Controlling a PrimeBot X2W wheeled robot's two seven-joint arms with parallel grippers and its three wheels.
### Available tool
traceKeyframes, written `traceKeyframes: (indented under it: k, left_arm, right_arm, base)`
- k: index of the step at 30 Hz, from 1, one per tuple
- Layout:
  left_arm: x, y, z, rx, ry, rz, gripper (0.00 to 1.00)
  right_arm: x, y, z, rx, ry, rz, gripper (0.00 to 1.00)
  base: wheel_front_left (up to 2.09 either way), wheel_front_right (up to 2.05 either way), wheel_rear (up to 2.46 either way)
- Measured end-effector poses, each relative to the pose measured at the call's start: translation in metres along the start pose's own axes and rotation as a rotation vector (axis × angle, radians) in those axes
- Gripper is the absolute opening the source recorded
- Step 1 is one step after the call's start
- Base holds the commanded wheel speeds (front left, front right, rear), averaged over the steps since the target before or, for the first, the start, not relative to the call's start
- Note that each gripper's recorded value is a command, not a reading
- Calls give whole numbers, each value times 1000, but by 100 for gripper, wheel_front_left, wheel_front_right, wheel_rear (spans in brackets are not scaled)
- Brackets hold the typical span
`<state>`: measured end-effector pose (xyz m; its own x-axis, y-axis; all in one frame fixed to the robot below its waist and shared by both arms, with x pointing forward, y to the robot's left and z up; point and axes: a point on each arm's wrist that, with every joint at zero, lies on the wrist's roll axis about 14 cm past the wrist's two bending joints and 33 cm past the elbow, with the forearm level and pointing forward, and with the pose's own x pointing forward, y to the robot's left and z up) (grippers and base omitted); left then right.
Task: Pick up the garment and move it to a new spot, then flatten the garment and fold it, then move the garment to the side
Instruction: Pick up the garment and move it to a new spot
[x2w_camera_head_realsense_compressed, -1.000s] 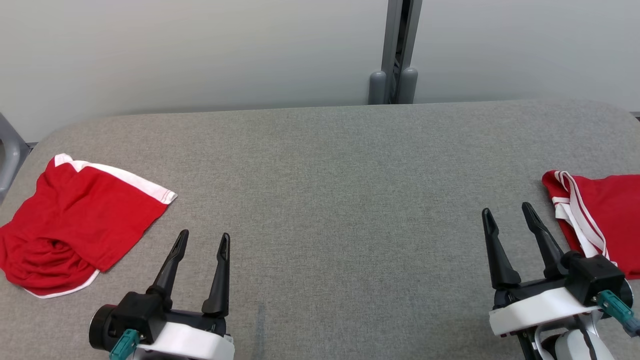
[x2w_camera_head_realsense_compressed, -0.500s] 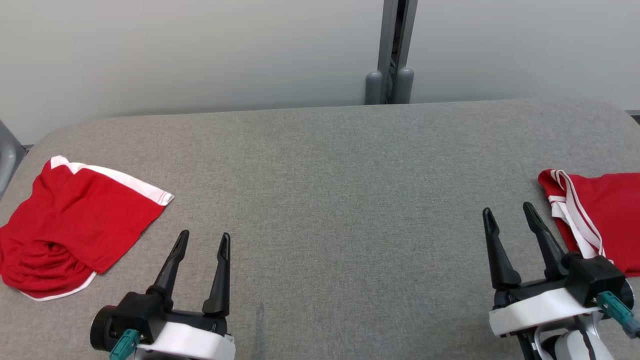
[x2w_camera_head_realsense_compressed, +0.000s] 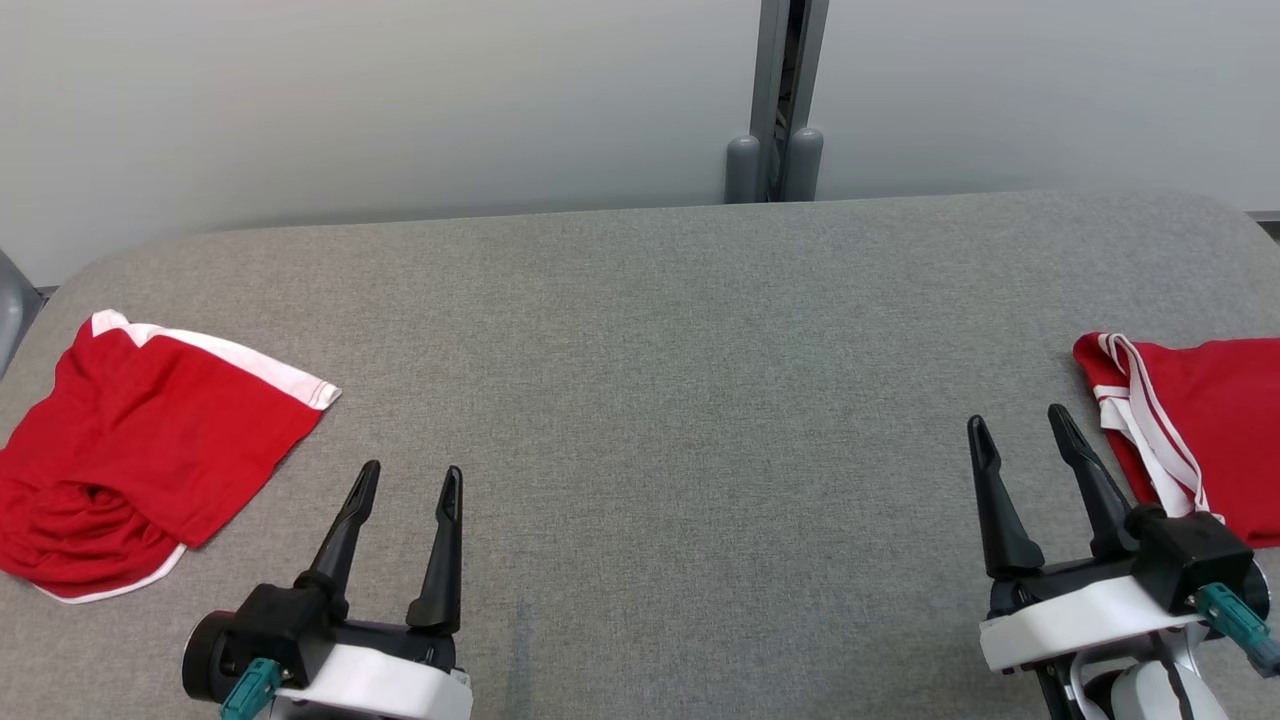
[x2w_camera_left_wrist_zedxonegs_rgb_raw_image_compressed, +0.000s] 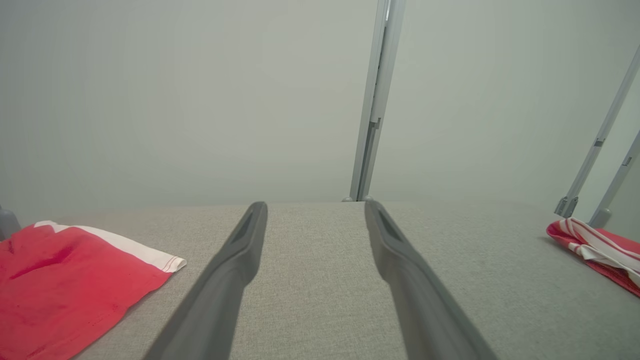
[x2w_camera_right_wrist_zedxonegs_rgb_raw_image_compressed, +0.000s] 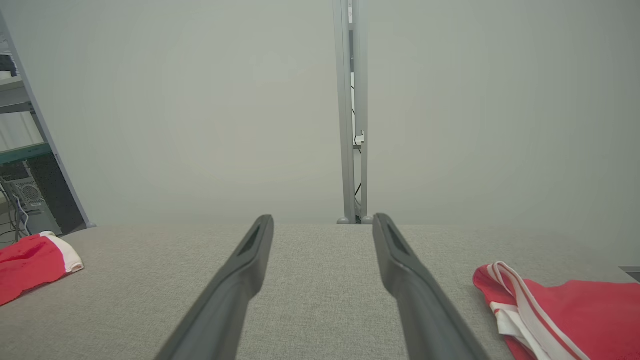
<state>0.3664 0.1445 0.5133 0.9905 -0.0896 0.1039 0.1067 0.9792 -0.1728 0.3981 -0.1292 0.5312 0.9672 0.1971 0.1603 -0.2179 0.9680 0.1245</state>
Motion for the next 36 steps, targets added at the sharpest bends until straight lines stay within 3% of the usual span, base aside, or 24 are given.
traceKeyframes:
  k: [36]
  left_arm:
    - [1,1,0,2,0,-2,100]
  right_arm:
    - [-2,-3,-3,11,9,-13,100]
  base:
    - [0,0,0]
